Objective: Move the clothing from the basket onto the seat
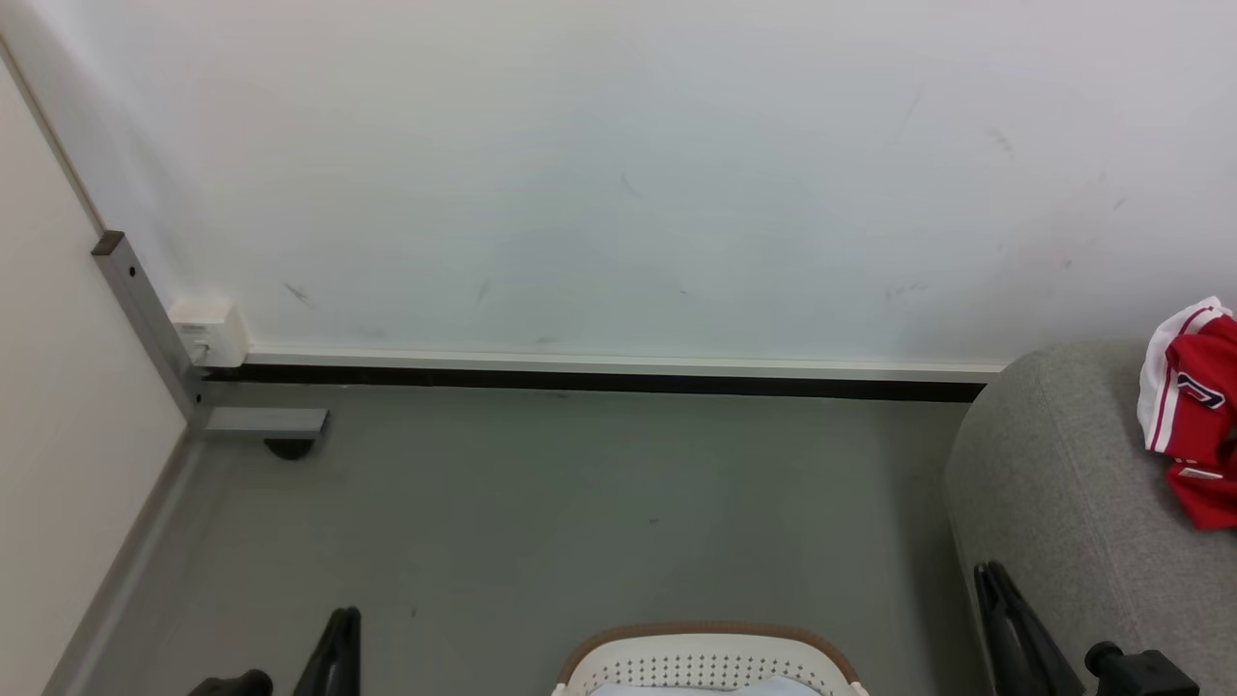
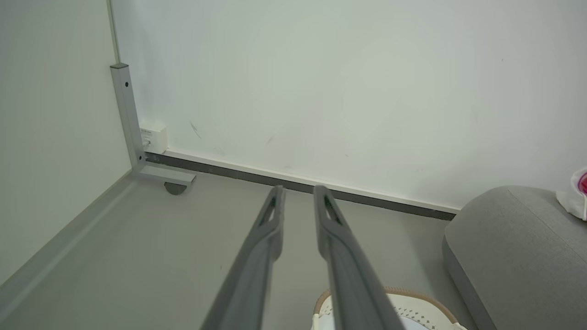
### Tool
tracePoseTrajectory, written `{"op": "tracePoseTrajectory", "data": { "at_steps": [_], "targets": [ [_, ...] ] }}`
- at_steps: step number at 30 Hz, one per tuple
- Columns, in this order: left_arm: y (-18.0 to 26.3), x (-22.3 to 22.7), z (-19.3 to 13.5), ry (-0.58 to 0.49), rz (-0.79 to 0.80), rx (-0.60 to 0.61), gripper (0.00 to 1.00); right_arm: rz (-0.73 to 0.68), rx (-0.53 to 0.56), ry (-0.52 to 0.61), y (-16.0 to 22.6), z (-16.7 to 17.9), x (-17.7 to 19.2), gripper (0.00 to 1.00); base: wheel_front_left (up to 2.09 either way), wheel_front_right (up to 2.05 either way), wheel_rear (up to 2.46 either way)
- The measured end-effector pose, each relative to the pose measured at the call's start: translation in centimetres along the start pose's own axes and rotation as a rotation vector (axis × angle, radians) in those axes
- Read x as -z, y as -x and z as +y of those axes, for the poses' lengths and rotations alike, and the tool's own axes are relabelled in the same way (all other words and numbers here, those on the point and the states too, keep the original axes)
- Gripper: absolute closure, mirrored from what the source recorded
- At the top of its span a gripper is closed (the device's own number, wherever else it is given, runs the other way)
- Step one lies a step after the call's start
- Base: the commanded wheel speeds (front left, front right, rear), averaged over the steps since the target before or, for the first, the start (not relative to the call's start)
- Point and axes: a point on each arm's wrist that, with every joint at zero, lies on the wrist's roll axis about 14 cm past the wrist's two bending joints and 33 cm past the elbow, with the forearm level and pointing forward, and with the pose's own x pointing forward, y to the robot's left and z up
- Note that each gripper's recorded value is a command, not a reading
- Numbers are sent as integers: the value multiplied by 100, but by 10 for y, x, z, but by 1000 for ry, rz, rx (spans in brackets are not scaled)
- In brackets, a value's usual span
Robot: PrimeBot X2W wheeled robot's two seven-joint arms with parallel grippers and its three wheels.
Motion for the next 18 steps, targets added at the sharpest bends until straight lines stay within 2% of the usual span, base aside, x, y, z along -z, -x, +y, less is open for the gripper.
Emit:
{"op": "tracePoseTrajectory", "data": {
  "at_steps": [18],
  "targets": [
    [-1, 8, 12, 288, 46, -83, 100, 50, 111, -289, 2, -22, 12, 100, 0, 0, 0]
  ]
}}
